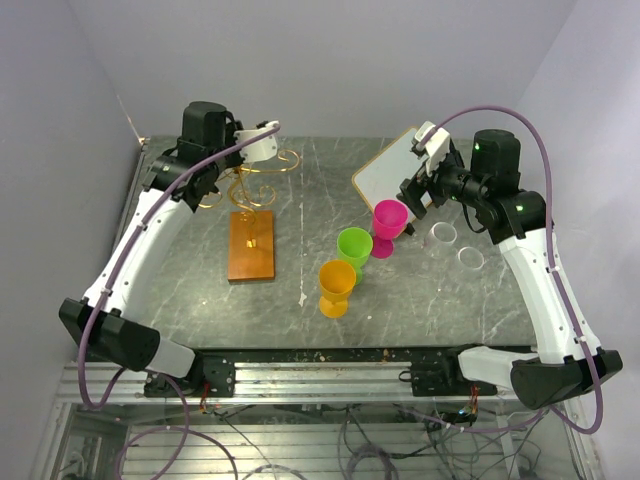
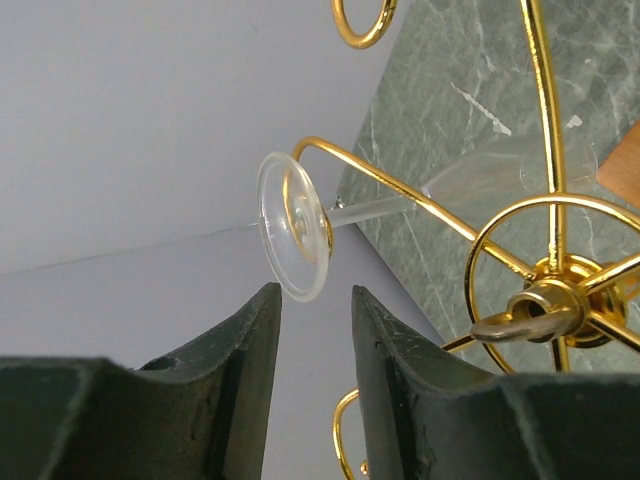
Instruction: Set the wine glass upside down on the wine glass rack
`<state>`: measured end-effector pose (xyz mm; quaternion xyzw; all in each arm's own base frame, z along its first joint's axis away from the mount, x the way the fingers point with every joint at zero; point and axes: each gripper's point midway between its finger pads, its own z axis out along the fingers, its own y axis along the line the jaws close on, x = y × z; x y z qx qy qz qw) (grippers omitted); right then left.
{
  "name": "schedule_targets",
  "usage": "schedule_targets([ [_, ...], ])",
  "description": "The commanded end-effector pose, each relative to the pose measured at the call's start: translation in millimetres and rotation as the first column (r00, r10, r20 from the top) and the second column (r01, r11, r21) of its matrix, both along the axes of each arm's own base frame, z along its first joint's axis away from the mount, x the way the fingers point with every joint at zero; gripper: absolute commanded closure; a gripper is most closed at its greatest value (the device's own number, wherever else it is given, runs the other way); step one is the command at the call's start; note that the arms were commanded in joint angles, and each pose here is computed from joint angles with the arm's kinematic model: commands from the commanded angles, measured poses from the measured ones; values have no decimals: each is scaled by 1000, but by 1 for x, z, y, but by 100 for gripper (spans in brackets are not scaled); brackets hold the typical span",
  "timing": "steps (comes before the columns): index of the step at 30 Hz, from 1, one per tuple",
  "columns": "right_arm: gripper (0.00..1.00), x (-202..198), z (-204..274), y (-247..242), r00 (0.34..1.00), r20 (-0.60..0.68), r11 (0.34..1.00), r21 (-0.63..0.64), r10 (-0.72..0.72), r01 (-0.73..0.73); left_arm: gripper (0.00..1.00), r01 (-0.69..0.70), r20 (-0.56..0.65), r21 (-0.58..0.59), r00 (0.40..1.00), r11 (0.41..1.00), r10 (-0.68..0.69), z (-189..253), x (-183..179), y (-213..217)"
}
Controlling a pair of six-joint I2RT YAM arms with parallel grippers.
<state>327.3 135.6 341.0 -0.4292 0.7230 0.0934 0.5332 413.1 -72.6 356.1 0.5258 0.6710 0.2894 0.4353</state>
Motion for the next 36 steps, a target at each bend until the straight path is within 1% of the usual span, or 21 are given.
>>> schedule_targets([
  [1, 9, 1, -3, -6, 1000, 1, 1000, -21, -22, 22, 53, -3, 28, -10, 1000, 1000, 3, 12, -8, 3],
  [7, 5, 0, -6, -12, 999, 3, 998, -42, -44, 44, 41, -14, 40, -8, 999, 1000, 14, 20, -14, 8],
  [11, 2, -3, -8, -15, 999, 2, 997, -54, -50, 50, 29, -21, 51, -28, 998, 999, 22, 31, -22, 10],
  [14, 0, -3, -10, -19, 998, 5, 996, -58, -67, 67, 17, -24, 65, -52, 998, 998, 27, 42, -28, 12],
  [16, 0, -3, -11, -21, 997, 2, 996, -60, -72, 72, 3, -31, 71, -67, 997, 997, 36, 48, -31, 14],
  [17, 0, -3, -11, -22, 997, 0, 995, -61, -75, 75, 0, -34, 72, -73, 997, 997, 39, 49, -33, 14],
  [23, 0, -4, -19, -24, 996, -31, 995, -60, -80, 78, 1, -80, 106, -116, 990, 990, 92, 64, -41, 25],
  [27, 0, 0, -36, -24, 989, -102, 993, -64, -108, 101, 1, -135, 178, -205, 969, 969, 172, 88, -46, 36],
  [32, 4, 15, -68, -31, 958, -205, 978, -98, -202, 185, 1, -175, 257, -328, 929, 928, 266, 112, -49, 46],
  [36, 9, 26, -93, -36, 920, -273, 958, -146, -281, 249, 1, -181, 276, -353, 917, 918, 287, 117, -51, 50],
])
